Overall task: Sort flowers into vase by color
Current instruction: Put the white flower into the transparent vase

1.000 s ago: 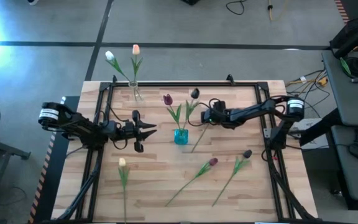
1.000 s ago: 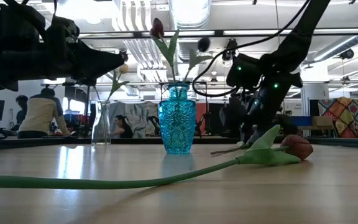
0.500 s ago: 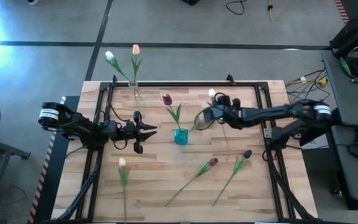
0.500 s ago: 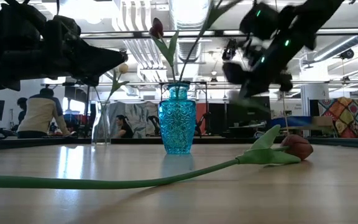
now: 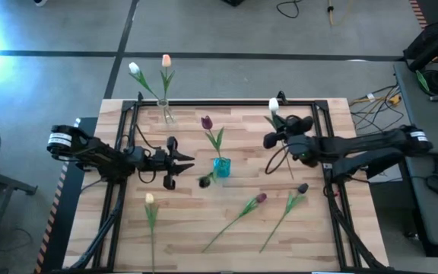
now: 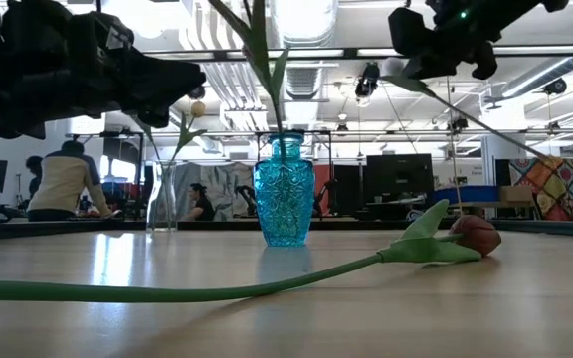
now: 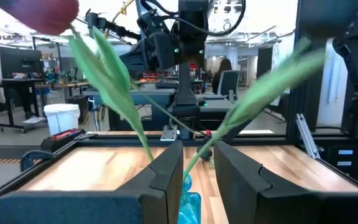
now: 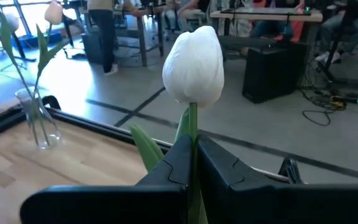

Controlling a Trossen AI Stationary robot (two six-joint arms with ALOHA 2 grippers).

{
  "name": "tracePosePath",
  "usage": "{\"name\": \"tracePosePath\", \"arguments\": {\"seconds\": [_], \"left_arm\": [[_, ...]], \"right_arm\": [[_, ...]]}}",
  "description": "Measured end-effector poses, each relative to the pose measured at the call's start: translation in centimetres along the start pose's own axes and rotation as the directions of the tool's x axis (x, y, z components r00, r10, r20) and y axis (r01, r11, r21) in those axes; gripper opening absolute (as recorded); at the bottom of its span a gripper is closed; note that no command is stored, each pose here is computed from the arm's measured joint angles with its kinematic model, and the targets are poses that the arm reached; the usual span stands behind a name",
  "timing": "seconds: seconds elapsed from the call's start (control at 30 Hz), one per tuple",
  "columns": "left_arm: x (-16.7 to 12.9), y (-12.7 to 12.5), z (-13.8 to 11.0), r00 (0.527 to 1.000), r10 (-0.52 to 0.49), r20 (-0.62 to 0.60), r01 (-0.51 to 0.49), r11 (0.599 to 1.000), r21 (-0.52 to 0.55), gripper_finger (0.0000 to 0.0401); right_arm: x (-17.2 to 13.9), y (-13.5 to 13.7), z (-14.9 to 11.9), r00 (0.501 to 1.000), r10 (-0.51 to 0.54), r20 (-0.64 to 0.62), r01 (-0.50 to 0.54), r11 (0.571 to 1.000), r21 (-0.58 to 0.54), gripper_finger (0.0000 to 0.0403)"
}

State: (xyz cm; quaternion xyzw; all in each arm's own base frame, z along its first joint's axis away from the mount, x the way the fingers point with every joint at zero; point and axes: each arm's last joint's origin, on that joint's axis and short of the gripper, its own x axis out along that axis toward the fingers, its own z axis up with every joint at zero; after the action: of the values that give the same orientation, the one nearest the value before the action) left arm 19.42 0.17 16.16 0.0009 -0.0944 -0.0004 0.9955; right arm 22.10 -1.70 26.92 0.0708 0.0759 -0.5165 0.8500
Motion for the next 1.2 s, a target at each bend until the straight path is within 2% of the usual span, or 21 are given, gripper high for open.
{"name": "tracePosePath", "arguments": {"seconds": [0.13,0.23,0.33,0.5,0.7,0.87,0.93,1.13,1.2], "left_arm": [[0.0,0.0,0.0,1.0,0.0,0.0,0.0,1.0,0.001,0.0076],[0.0,0.0,0.0,1.0,0.0,0.001,0.0,1.0,0.002,0.0076],[0.0,0.0,0.0,1.0,-0.001,0.002,0.001,1.0,0.012,0.0076],[-0.1,-0.3,-0.1,0.997,-0.082,-0.012,0.082,0.997,0.014,0.0076],[-0.1,-1.7,-0.6,0.972,-0.226,-0.067,0.228,0.973,0.031,0.0076],[1.1,-3.4,-0.8,0.958,-0.249,-0.142,0.262,0.962,0.079,0.0076],[1.7,-4.0,-0.7,0.956,-0.247,-0.158,0.265,0.958,0.106,0.0076],[3.1,-4.9,0.4,0.955,-0.27,-0.122,0.284,0.95,0.126,0.0076],[3.3,-5.0,0.6,0.956,-0.272,-0.113,0.285,0.95,0.126,0.0076]], "right_arm": [[-0.2,1.3,0.2,0.997,0.067,0.031,-0.065,0.995,-0.07,0.0013],[-1.5,2.8,0.8,0.973,0.219,0.078,-0.208,0.97,-0.127,0.0013],[-3.7,4.4,1.1,0.917,0.376,0.135,-0.35,0.919,-0.183,0.0013],[-7.4,7.0,0.3,0.824,0.53,0.202,-0.473,0.838,-0.271,0.0013],[-10.8,9.5,-1.9,0.664,0.715,0.219,-0.625,0.691,-0.361,0.0013],[-13.9,10.8,-2.2,0.583,0.774,0.247,-0.645,0.625,-0.44,0.0013],[-15.3,11.3,-1.5,0.569,0.78,0.261,-0.639,0.619,-0.457,0.0013],[-17.3,13.0,-0.4,0.532,0.799,0.281,-0.641,0.596,-0.483,0.0013],[-17.4,13.8,-0.8,0.491,0.827,0.274,-0.663,0.559,-0.498,0.0013]]}}
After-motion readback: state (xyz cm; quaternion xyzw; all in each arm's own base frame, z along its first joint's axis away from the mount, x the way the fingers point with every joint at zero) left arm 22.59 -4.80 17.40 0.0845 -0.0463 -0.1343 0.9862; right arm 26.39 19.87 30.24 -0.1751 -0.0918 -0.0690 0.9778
